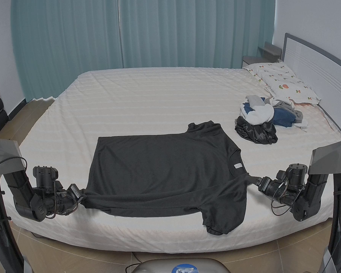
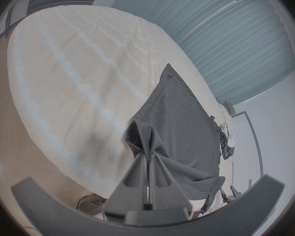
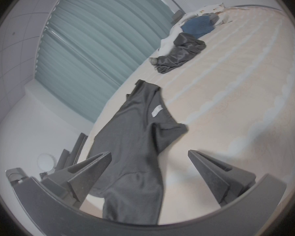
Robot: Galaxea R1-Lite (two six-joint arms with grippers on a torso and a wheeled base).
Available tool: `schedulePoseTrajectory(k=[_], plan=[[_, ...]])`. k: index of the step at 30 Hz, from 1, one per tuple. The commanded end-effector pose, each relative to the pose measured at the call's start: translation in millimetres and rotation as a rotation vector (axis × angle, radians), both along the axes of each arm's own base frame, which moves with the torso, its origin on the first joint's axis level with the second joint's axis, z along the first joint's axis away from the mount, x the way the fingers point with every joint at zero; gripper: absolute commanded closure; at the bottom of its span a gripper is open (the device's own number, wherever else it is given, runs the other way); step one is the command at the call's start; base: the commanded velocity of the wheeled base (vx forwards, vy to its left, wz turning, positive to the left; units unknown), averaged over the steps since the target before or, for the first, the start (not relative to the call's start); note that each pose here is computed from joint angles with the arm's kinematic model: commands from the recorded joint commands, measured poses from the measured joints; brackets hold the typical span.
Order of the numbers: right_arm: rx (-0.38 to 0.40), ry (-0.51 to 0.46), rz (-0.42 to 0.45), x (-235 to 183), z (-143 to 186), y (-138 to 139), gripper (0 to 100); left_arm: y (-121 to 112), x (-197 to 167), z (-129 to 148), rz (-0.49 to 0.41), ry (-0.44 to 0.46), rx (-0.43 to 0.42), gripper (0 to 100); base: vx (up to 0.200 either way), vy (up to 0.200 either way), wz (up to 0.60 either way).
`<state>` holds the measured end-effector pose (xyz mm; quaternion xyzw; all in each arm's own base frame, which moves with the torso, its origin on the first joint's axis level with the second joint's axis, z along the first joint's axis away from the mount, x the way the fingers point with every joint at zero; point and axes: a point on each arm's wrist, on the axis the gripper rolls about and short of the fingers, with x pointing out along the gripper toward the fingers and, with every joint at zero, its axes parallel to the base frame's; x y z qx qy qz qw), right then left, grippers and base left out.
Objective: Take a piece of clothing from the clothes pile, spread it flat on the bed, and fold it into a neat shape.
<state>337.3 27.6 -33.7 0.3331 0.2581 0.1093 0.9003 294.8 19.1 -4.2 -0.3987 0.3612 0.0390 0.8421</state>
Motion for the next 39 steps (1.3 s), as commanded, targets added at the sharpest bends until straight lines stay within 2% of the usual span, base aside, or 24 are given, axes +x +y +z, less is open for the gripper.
schedulePoseTrajectory(k=[1, 5, 10, 25, 26, 33, 36, 39], plan=[[0.035, -0.010, 0.066, -26.0, 11.4, -2.4, 0, 0.3, 0.4, -0.9, 0.006, 0.003, -0.007, 100, 0.000, 0.000, 0.00], [0.035, 0.031, 0.121, -35.3, 1.3, 8.2, 0, 0.3, 0.0, -0.6, 0.006, 0.003, -0.007, 100, 0.000, 0.000, 0.00], [-0.004, 0.041, 0.187, -36.1, -10.4, 22.7, 0, 0.3, 0.0, 0.3, 0.007, 0.001, -0.008, 100, 0.000, 0.000, 0.00], [-0.054, 0.037, 0.212, -23.4, -29.8, 24.4, 0, -0.3, -1.1, 0.6, 0.005, 0.002, -0.008, 100, 0.000, 0.000, 0.00], [-0.057, 0.036, 0.217, -22.9, -31.1, 25.5, 100, 0.2, -1.1, 0.6, 0.007, 0.002, -0.008, 100, 0.000, 0.000, 0.00], [-0.079, 0.024, 0.229, -23.1, -34.6, 25.4, 100, -0.3, -1.1, -0.3, 0.004, 0.005, -0.007, 100, 0.000, 0.000, 0.00], [-0.074, -0.004, 0.194, -23.1, -20.9, 12.8, 100, -0.4, -2.2, 0.5, 0.004, 0.005, -0.007, 100, 0.000, 0.000, 0.00], [-0.063, 0.014, 0.189, -33.2, -14.2, 3.9, 100, -0.4, -2.7, 0.2, 0.004, 0.008, -0.008, 100, 0.000, 0.000, 0.00]])
